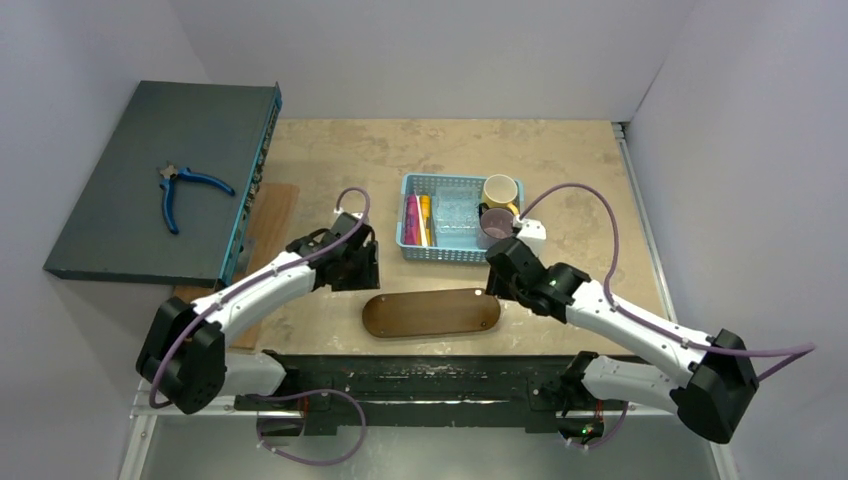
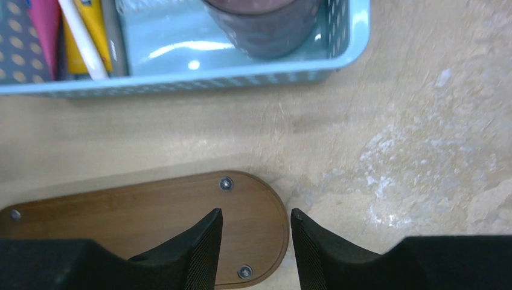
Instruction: Prepare toiletry sets of a toothbrush and toothpaste on the tray
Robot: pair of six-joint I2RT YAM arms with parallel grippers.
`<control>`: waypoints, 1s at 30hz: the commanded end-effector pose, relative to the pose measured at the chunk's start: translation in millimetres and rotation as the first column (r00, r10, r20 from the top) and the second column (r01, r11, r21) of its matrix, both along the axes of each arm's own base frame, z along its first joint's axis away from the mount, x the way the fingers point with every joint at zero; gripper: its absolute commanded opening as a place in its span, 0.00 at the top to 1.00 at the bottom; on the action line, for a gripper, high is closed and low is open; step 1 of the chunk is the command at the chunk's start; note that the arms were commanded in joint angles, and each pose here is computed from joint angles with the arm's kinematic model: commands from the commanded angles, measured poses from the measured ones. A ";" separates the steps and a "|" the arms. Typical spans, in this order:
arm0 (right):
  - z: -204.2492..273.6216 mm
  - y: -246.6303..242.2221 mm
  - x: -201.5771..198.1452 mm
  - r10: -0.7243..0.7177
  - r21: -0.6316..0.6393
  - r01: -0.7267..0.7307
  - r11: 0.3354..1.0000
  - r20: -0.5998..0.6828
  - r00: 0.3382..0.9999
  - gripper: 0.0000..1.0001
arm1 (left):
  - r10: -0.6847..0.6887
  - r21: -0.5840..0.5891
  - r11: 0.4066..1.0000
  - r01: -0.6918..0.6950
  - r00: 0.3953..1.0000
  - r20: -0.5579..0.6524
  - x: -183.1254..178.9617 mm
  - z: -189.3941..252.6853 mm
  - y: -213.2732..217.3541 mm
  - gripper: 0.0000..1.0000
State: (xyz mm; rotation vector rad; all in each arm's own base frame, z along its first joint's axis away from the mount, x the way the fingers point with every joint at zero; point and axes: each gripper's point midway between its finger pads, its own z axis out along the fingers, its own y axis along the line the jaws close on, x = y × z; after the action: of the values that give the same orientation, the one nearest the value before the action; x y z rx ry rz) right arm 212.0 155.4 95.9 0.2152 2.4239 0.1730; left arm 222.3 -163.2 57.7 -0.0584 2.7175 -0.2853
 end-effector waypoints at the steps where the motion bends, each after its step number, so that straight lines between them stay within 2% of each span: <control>1: 46.6 -12.0 29.1 -0.033 -0.049 0.039 0.998 0.126 0.992 0.52 | 0.015 0.021 1.000 -0.018 0.989 0.145 17.9 49.1 7.9 0.43; 12: 103.8 -45.6 98.3 -0.039 -0.083 0.061 0.995 0.249 0.968 0.51 | -0.012 -0.086 0.995 0.041 0.952 0.307 -1.5 139.4 16.1 0.36; 16: 109.3 -50.1 118.7 -0.023 -0.023 0.030 0.999 0.263 0.964 0.51 | -0.018 -0.089 0.994 0.056 0.925 0.379 -8.6 166.4 26.5 0.33; 21: 106.6 -56.2 141.0 -0.039 -0.037 0.051 0.998 0.264 0.964 0.54 | -0.036 -0.074 0.994 0.077 0.897 0.440 -16.9 182.9 38.2 0.31; 30: 89.4 -81.2 166.5 -0.041 -0.037 0.052 0.998 0.254 0.966 0.58 | -0.079 -0.052 0.992 0.119 0.869 0.488 -25.2 185.6 45.7 0.26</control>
State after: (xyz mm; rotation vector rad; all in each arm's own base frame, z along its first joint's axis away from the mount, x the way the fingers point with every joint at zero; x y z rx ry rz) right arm 358.7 77.1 169.7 0.2501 2.2233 0.0803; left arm 197.7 -119.8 238.8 0.0628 2.2409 -0.3972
